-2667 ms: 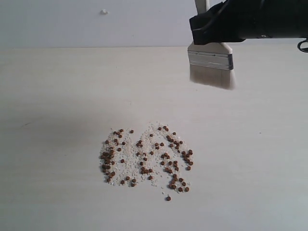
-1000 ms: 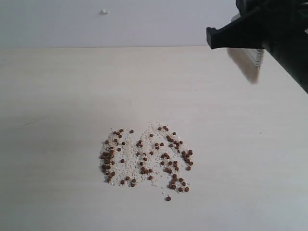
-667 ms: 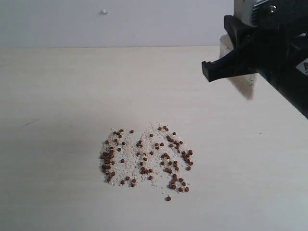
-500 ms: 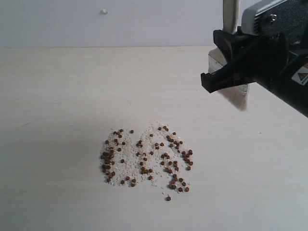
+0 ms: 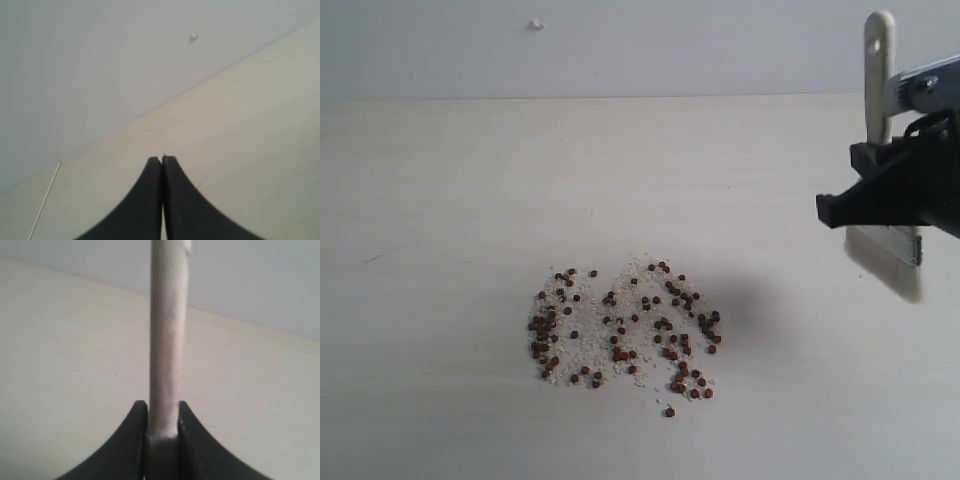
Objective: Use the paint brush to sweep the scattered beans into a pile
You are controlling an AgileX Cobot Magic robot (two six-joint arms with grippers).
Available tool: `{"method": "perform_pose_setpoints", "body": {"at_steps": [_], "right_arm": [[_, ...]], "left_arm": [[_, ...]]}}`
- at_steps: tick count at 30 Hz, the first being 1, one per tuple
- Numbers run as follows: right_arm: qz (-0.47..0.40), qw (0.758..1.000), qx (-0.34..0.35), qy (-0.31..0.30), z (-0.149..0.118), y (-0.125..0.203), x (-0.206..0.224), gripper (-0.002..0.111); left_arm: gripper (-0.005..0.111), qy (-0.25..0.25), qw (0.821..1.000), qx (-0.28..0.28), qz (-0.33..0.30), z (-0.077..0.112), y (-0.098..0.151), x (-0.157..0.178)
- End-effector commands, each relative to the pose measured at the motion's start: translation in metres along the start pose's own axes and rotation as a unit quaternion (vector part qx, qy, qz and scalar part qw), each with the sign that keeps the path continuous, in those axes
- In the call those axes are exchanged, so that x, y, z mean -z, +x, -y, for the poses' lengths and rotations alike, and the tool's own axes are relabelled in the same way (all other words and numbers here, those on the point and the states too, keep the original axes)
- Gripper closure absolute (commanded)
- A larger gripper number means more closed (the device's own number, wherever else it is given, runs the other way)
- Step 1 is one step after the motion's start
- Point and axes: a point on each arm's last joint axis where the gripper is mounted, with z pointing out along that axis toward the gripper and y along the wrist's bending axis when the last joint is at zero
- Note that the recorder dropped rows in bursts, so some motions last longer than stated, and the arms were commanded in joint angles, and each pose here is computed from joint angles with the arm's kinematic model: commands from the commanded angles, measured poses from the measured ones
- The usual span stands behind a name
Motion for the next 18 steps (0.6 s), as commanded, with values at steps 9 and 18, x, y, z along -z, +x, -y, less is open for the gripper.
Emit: {"method": "perform_pose_setpoints", "body": {"at_steps": [9,18], "right_arm": [[-0.026,0.992,0.014,0.119,-0.026,0.024,-0.013,0.108],[-0.056,0.994,-0.056,0.078,-0.079,0.048,-0.043,0.108]], "left_arm": [[0.107,-0.002,1.0,0.002,0.001,0.0,0.0,0.0],[0.107,-0.002,1.0,0.002,0.001,0.0,0.0,0.0]]}}
